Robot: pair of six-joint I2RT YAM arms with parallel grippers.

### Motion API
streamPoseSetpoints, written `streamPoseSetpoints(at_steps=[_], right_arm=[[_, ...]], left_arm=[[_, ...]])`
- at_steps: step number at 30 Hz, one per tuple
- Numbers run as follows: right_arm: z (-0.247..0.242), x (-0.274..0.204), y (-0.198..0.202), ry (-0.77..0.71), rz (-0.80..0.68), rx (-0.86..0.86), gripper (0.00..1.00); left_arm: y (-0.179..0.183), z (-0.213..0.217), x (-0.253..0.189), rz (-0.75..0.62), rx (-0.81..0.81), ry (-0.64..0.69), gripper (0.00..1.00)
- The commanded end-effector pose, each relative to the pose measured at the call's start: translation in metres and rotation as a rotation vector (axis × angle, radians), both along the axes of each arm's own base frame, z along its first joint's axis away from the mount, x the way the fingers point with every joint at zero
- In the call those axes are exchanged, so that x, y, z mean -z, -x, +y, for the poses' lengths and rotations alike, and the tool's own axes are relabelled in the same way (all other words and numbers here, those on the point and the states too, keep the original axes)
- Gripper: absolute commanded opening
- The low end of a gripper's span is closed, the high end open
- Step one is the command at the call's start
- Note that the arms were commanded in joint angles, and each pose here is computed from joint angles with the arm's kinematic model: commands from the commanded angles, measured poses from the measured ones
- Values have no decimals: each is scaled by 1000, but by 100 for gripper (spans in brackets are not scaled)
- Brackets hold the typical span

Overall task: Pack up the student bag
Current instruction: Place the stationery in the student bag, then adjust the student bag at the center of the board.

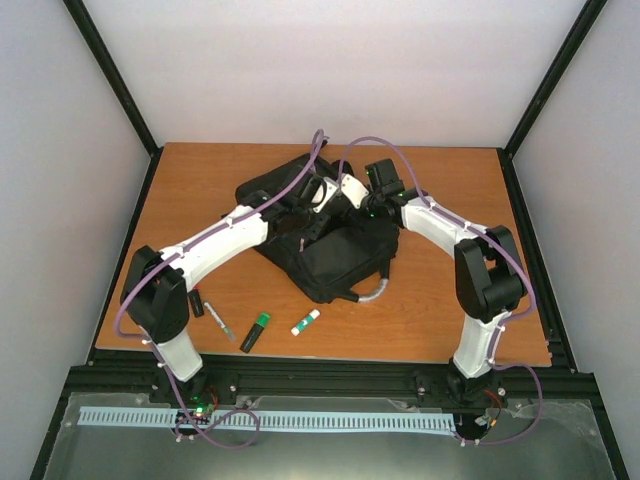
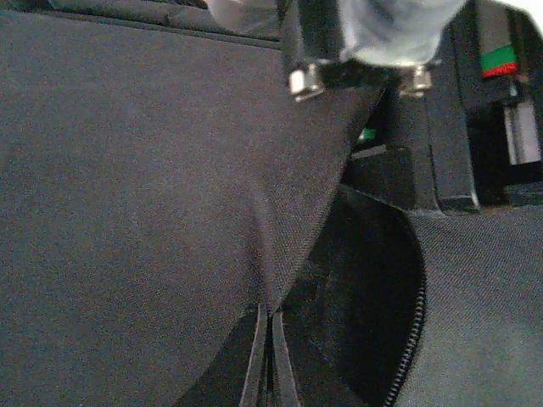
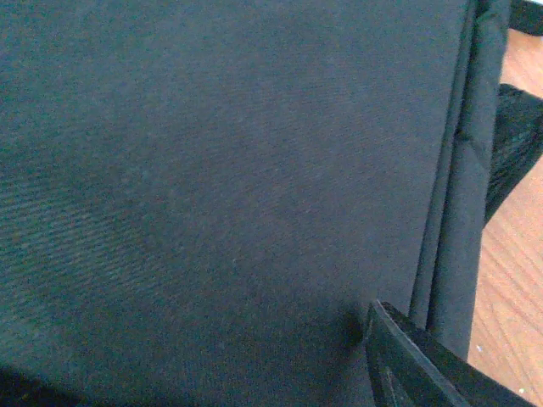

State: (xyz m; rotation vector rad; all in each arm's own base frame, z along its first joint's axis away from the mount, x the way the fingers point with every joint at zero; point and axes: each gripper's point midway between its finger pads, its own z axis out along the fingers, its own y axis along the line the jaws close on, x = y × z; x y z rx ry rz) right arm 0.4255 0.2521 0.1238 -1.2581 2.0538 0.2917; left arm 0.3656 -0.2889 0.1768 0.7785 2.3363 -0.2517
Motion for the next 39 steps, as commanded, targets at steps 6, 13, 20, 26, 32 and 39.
streamPoseSetpoints(at_steps=[6,13,20,26,32,39], right_arm=[[1,-30,-27,-59,-210,83,18],[-5,-30,-18,-80,-189,101,4],[-42,-39,-20,-124,-108,193,3],[-65,-44,7,-96,-90,236,3],[-81,-45,40,-70,-53,266,6],[-84,-42,70,-80,-33,230,13]], left_arm=[[-1,26,-56,-114,-208,70,49],[32,125,-18,-8,-687,75,82],[61,149,48,171,-795,86,76],[37,99,74,259,-680,199,72],[-29,38,77,266,-574,250,71],[-102,-17,61,190,-450,277,70]])
